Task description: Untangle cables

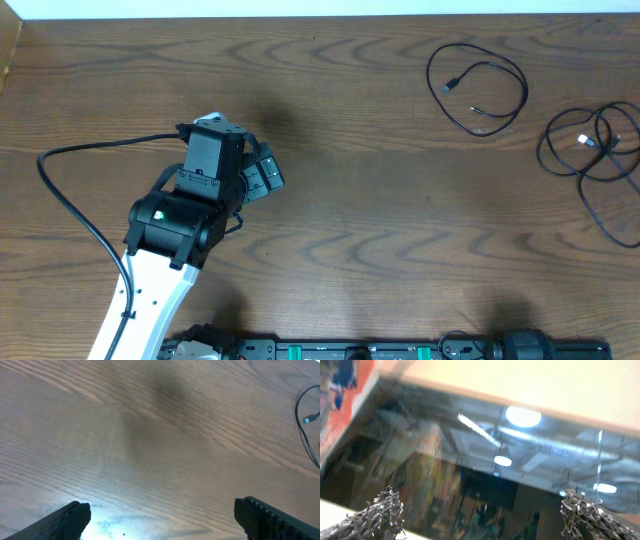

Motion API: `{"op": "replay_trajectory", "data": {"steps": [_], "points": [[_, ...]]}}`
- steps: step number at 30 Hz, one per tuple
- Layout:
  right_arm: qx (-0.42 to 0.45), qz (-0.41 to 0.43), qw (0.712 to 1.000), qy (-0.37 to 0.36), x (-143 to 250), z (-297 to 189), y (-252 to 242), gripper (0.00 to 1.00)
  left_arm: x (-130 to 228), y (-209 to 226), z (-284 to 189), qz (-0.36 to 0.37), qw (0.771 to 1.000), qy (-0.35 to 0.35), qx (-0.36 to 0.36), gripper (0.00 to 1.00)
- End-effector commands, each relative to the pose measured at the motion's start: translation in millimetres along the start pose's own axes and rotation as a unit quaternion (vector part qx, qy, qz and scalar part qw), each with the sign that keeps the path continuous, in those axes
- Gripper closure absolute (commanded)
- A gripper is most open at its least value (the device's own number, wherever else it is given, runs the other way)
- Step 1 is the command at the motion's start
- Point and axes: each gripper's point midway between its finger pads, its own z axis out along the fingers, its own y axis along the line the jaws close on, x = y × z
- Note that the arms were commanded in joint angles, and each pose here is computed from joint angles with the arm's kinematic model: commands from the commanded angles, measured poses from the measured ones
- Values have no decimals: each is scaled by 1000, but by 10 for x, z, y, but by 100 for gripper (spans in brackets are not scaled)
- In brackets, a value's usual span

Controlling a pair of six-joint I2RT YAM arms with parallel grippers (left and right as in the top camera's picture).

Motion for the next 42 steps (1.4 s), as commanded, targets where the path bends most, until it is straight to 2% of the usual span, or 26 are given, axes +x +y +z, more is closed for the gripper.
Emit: {"op": "replay_trajectory", "data": {"steps": [1, 9, 13, 20, 25, 33, 42], "points": [[5, -7, 1000, -23, -138, -236, 7, 1, -41, -3, -34, -5, 1000, -6, 1, 2], [16, -18, 997, -73, -416, -723, 46, 1, -41, -3, -34, -5, 1000, -6, 1, 2], [22, -57, 994, -89, -495, -905, 68, 1, -41, -3, -34, -5, 1000, -6, 1, 2], [33, -113, 988, -98, -535, -1120, 122, 1, -41, -3, -34, -5, 1000, -6, 1, 2], [37, -119, 988, -93, -519, -1107, 150, 1, -41, -3, -34, -5, 1000, -6, 1, 2], [35, -122, 991, -49, -326, -1062, 220, 1, -41, -3, -34, -5, 1000, -6, 1, 2], [-1, -95, 992, 88, 431, -984, 337, 1, -41, -3, -34, -5, 1000, -6, 1, 2]]}}
